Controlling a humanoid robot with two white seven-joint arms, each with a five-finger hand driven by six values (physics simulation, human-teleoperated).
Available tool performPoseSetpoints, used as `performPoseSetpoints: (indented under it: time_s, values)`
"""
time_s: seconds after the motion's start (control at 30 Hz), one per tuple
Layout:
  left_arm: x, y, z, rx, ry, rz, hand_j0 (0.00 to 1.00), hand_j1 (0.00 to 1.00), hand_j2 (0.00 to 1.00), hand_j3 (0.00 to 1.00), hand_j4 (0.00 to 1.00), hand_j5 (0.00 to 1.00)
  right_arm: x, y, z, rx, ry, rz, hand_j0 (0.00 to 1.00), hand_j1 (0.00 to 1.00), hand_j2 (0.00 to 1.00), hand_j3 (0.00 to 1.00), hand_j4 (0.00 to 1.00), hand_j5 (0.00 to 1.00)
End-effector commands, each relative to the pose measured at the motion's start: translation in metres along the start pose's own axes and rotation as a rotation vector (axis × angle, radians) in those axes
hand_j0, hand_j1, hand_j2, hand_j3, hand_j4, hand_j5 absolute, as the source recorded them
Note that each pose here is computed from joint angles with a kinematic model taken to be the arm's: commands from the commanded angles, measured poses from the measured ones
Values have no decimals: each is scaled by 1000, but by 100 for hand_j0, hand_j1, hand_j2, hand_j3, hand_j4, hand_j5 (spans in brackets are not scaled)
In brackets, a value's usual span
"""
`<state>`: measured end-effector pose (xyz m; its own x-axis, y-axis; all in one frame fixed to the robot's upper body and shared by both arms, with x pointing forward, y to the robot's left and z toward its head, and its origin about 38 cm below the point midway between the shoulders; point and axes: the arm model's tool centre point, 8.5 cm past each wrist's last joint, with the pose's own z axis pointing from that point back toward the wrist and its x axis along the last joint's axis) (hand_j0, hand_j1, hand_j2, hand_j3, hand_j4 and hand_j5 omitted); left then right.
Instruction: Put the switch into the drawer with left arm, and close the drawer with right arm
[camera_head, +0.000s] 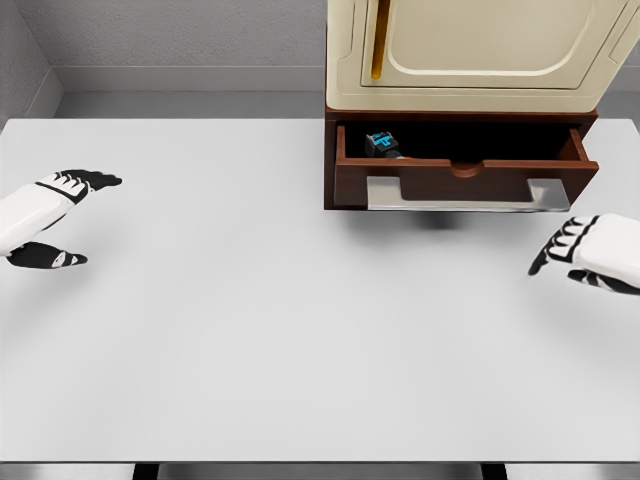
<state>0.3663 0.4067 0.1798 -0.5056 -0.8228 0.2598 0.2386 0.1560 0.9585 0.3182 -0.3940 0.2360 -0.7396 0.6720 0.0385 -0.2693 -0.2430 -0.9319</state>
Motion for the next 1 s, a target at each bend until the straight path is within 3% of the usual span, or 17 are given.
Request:
performPoseSetpoints:
  time_s: [0.0,0.7,0.97]
  values:
    - [0,1,0,5,0,6,100,100,100,100,100,100,-2,-5,2,-10,6,3,64,64,64,64,64,64]
    - [0,1,0,5,-1,7,100,100,100,100,100,100,-4,-18,-1,-77,9,15,63,63,63,63,63,63]
    - [0,1,1,5,0,7,100,100,100,100,100,100,-6,-11,5,-13,18,17,64,64,64,64,64,64]
